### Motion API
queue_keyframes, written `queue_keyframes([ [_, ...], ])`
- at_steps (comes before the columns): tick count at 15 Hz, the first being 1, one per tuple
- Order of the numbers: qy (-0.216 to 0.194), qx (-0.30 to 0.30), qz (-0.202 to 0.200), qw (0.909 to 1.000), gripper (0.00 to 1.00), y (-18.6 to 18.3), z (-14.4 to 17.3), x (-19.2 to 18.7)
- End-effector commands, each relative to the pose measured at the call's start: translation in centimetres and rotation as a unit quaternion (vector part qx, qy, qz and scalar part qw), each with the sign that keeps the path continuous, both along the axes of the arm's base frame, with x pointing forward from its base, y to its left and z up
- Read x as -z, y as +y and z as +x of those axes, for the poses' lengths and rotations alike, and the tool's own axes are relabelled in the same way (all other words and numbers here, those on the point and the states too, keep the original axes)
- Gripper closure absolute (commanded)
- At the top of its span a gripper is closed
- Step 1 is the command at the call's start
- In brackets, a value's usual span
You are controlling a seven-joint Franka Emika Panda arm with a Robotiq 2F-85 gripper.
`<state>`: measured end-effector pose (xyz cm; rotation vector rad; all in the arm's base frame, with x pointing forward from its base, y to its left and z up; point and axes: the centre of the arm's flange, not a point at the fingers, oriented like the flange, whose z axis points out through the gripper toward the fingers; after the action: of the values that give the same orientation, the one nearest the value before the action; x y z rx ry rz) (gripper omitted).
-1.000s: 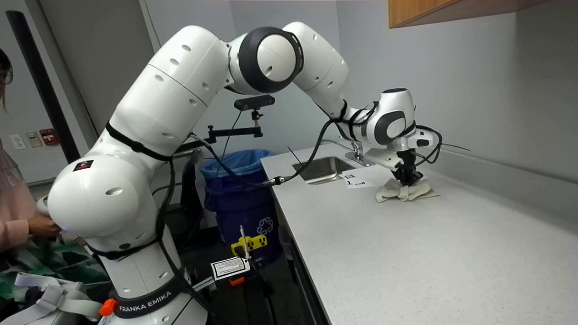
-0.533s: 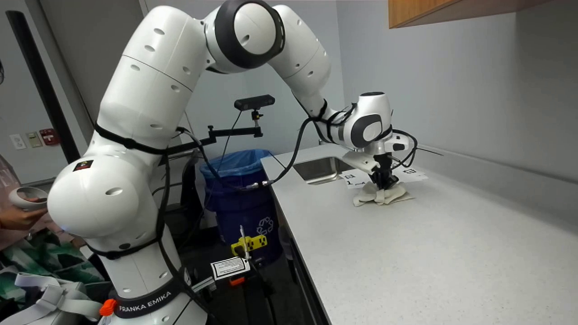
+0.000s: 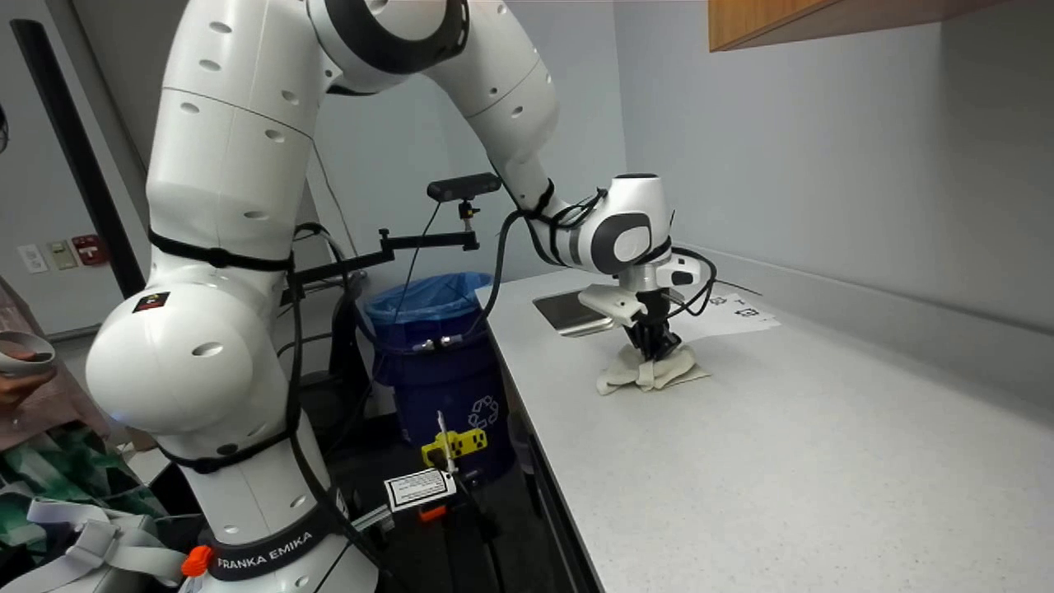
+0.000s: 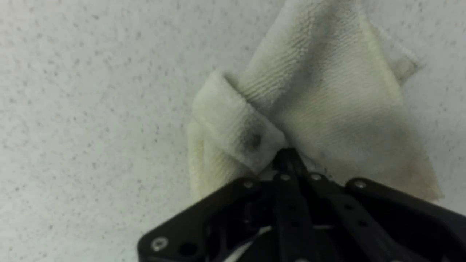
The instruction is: Wipe the counter using the cloth
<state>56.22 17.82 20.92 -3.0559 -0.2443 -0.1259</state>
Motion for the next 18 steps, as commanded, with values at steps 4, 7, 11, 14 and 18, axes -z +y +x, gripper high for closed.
queue_keyframes([
  [4,0.043,-0.020,-0.001,0.9989,1.00,-1.1,-6.4,1.1],
  [7,0.029,-0.015,-0.012,0.9994,1.00,-1.4,-4.6,0.0],
  [11,0.008,-0.001,-0.022,0.9997,1.00,-2.4,-0.4,-1.6],
  [14,-0.004,0.013,-0.024,0.9996,1.00,-3.6,3.6,-3.5],
  [18,-0.004,0.022,-0.026,0.9994,1.00,-4.0,7.6,-4.9],
])
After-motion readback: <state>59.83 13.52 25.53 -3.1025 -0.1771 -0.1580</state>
